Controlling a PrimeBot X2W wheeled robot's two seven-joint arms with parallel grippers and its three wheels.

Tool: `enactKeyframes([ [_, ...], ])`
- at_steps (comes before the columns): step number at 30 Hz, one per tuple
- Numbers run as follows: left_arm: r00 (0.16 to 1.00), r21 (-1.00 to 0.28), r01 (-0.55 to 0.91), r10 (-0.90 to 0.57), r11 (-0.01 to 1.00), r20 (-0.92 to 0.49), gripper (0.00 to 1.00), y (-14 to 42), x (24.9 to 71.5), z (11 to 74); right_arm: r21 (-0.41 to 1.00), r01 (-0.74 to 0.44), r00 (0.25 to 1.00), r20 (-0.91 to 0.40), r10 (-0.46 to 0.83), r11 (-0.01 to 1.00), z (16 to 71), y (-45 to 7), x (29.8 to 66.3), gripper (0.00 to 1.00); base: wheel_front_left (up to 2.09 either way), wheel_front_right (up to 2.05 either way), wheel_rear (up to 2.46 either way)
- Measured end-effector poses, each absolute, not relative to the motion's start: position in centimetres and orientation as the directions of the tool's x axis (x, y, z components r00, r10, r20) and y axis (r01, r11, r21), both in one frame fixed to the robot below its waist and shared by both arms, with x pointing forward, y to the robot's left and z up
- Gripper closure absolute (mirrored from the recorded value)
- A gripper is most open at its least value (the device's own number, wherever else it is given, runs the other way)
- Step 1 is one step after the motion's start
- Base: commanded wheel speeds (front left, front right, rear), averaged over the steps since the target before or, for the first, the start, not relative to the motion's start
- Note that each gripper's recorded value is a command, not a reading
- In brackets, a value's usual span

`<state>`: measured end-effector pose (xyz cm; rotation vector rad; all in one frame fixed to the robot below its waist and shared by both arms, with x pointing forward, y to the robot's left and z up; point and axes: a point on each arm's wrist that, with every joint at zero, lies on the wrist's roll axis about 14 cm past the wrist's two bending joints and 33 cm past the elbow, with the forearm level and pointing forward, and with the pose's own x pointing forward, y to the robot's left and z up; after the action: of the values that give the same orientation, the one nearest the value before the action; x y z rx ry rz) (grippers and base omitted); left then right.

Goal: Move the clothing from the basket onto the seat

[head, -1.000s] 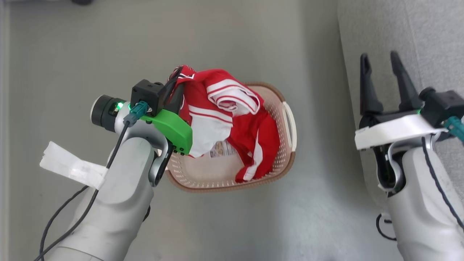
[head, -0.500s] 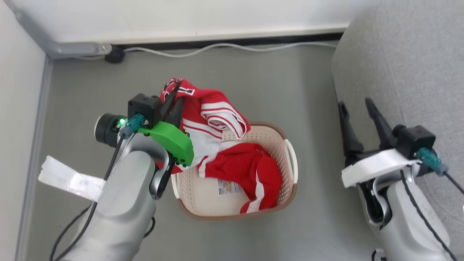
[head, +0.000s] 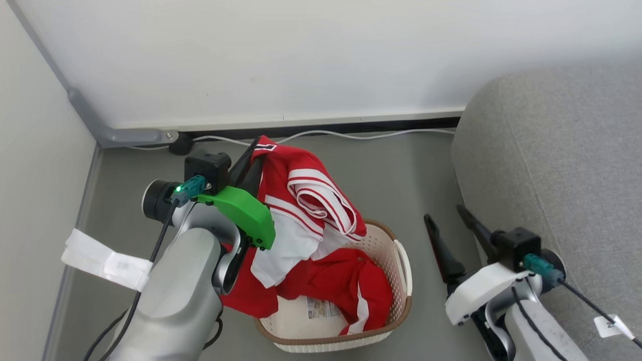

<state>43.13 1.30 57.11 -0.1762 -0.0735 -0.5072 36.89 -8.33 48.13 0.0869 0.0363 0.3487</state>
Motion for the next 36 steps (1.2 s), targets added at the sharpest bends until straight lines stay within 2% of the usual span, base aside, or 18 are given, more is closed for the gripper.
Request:
enactKeyframes([
  [7,0.85,-0.128,0.521,-0.5,0.844,0.164,1.0,0.5,41.9,59.7,0.009,-0.454,0.888,-0.07,0.454,0.891,47.1,-5.7,35.3,0.0,0.0,0.0,0.0],
  [13,0.84,-0.122,0.536,-0.515,0.835,0.169,1.0,0.2,41.3,60.3,-0.039,-0.51,0.859,-0.077,0.506,0.859,47.5,-4.2,36.2,0.0,0.0,0.0,0.0],
  [18,0.834,-0.116,0.545,-0.523,0.83,0.175,1.0,0.1,40.8,60.8,-0.084,-0.604,0.797,-0.105,0.595,0.793,47.4,-1.1,36.1,0.0,0.0,0.0,0.0],
  [25,0.834,-0.109,0.544,-0.522,0.832,0.176,1.0,0.4,40.2,61.3,-0.098,-0.726,0.684,-0.202,0.701,0.681,45.2,2.9,34.0,0.0,0.0,0.0,0.0],
  [36,0.846,-0.117,0.523,-0.498,0.844,0.188,1.0,0.9,39.8,62.1,-0.133,-0.801,0.598,-0.208,0.774,0.584,46.1,6.3,34.1,0.0,0.0,0.0,0.0],
])
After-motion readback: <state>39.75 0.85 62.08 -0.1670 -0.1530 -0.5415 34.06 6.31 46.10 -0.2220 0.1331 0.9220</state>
